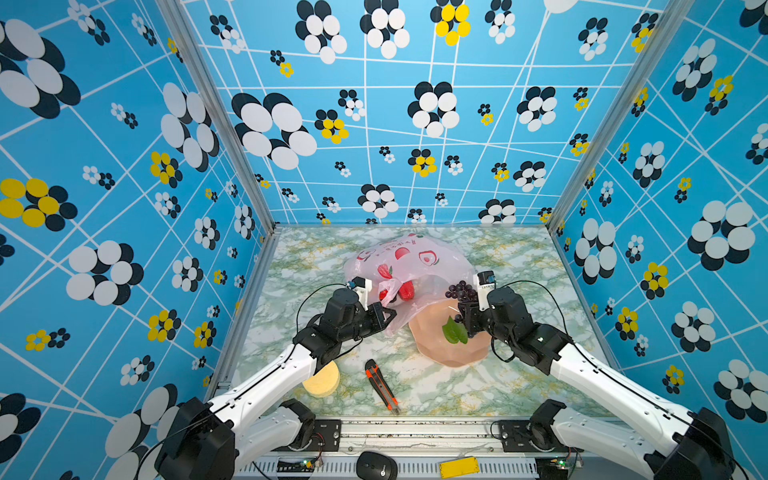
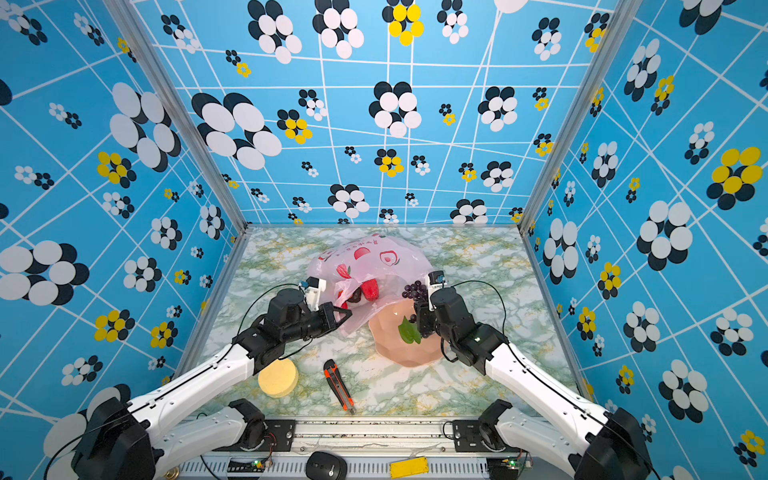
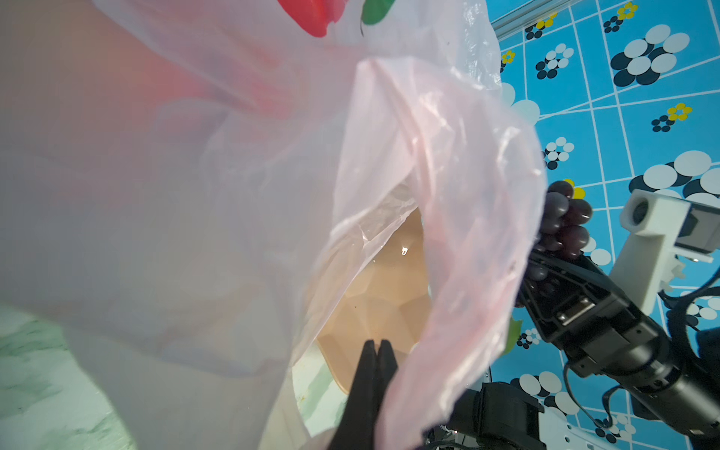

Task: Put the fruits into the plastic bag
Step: 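Lift the grapes out of the bowl toward the bag opening, then push the held grapes down into the bag held by the left gripper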

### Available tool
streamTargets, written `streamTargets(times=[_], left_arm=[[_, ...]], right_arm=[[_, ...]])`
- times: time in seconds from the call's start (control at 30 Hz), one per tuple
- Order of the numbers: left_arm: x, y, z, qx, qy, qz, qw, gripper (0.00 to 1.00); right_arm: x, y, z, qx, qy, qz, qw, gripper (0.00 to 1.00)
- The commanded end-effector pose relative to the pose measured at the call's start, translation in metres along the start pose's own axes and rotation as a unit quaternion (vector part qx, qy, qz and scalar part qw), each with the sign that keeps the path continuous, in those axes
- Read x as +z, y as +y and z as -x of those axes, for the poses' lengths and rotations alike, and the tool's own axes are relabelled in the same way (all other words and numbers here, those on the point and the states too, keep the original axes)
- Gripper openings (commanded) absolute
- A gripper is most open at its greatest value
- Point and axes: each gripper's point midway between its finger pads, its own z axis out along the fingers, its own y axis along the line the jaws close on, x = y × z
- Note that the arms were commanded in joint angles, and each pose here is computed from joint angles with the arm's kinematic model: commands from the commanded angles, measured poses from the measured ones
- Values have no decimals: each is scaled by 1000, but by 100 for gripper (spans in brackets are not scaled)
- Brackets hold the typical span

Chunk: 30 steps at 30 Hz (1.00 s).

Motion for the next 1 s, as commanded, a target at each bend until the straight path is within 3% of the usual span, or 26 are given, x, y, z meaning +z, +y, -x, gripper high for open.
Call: streamTargets(times=[0.0, 0.07, 0.2, 0.4, 0.77, 0.97], left_arm=[[-2, -14, 10, 3, -10, -19, 1000, 0], [-2, -15, 10, 5, -10, -21, 1000, 0], [-3, -19, 10, 11, -7, -25, 1000, 0], [-13, -25, 18, 27, -27, -20, 999, 0], [-25, -23, 28, 39, -52, 14, 998, 0], [-19, -40, 21, 73, -28, -19, 997, 0]], right_arm=[[-18, 32, 24, 51, -7, 73, 996, 40], [-18, 50, 32, 71, 2, 110, 991, 40], [-4, 96, 33, 89, 101, 190, 972, 40], [19, 126, 17, 104, 251, 212, 939, 41], [25, 147, -5, 137, 356, 246, 891, 41], [37, 155, -13, 145, 400, 258, 868, 41]])
